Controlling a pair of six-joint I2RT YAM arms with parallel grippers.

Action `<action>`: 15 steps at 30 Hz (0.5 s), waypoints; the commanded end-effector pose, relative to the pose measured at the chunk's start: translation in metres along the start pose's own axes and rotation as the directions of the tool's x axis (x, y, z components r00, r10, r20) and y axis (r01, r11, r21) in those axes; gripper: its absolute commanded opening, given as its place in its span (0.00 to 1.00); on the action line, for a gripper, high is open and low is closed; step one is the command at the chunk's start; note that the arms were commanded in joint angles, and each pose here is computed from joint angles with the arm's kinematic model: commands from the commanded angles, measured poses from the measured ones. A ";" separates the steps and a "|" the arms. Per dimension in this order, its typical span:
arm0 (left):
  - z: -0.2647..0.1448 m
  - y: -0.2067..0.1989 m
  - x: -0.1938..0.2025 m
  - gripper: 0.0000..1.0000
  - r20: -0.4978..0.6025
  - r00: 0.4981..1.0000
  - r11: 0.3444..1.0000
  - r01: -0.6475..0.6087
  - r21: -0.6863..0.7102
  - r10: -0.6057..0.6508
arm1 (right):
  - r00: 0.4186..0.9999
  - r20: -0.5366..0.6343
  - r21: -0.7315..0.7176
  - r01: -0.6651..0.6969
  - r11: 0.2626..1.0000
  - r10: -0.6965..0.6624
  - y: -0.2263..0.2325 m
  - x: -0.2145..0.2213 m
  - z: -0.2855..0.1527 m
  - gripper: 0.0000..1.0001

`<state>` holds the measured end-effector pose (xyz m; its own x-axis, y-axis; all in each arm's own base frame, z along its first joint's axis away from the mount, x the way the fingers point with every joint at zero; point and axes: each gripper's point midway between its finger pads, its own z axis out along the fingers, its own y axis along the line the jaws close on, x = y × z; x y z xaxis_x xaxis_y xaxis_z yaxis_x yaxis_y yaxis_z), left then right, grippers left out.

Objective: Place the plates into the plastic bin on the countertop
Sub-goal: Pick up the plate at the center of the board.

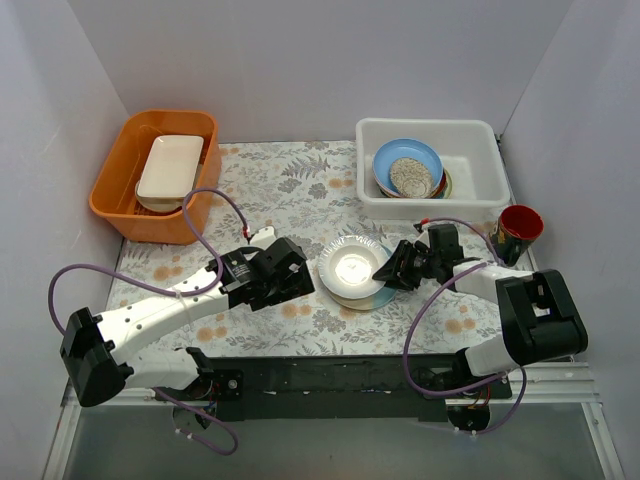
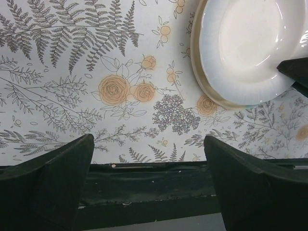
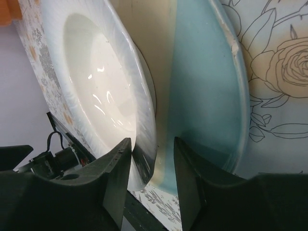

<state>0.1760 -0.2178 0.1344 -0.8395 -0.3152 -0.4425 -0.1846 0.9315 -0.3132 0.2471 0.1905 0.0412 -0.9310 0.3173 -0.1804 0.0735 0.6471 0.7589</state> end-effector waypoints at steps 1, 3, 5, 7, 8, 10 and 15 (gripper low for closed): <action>-0.012 -0.002 -0.014 0.98 0.055 0.998 1.000 0.021 0.012 -0.022 | 1.000 0.011 -0.050 0.006 0.999 -0.005 0.008 -0.003 0.004 0.46; -0.012 -0.002 -0.013 0.98 0.053 0.998 1.000 0.021 0.011 -0.021 | 1.000 0.009 -0.053 0.001 0.999 0.000 0.007 -0.002 0.005 0.44; -0.012 -0.001 -0.013 0.98 0.055 0.998 1.000 0.022 0.010 -0.023 | 1.000 0.008 -0.057 -0.004 0.998 0.004 0.008 -0.002 0.006 0.42; -0.012 0.000 -0.012 0.98 0.051 0.998 1.000 0.022 0.007 -0.023 | 1.000 0.006 -0.061 -0.008 0.998 0.009 0.007 -0.002 0.007 0.37; -0.011 0.000 -0.012 0.98 0.050 0.998 1.000 0.024 0.004 -0.024 | 1.000 0.008 -0.067 -0.009 0.998 0.010 0.008 -0.002 0.007 0.35; -0.011 0.001 -0.011 0.98 0.050 0.998 1.000 0.025 0.007 -0.025 | 1.000 0.004 -0.070 -0.008 0.998 0.008 0.009 -0.003 0.007 0.27; -0.010 0.001 -0.008 0.98 0.044 0.999 0.999 0.031 0.023 -0.031 | 1.000 0.006 -0.084 -0.004 0.996 0.004 0.012 -0.002 0.006 0.05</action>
<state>0.1750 -0.2132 0.1352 -0.8346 -0.3240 -0.4456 -0.1978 0.9311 -0.3065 0.2522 0.2022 0.0508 -0.9307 0.3330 -0.1515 0.0710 0.5706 0.8181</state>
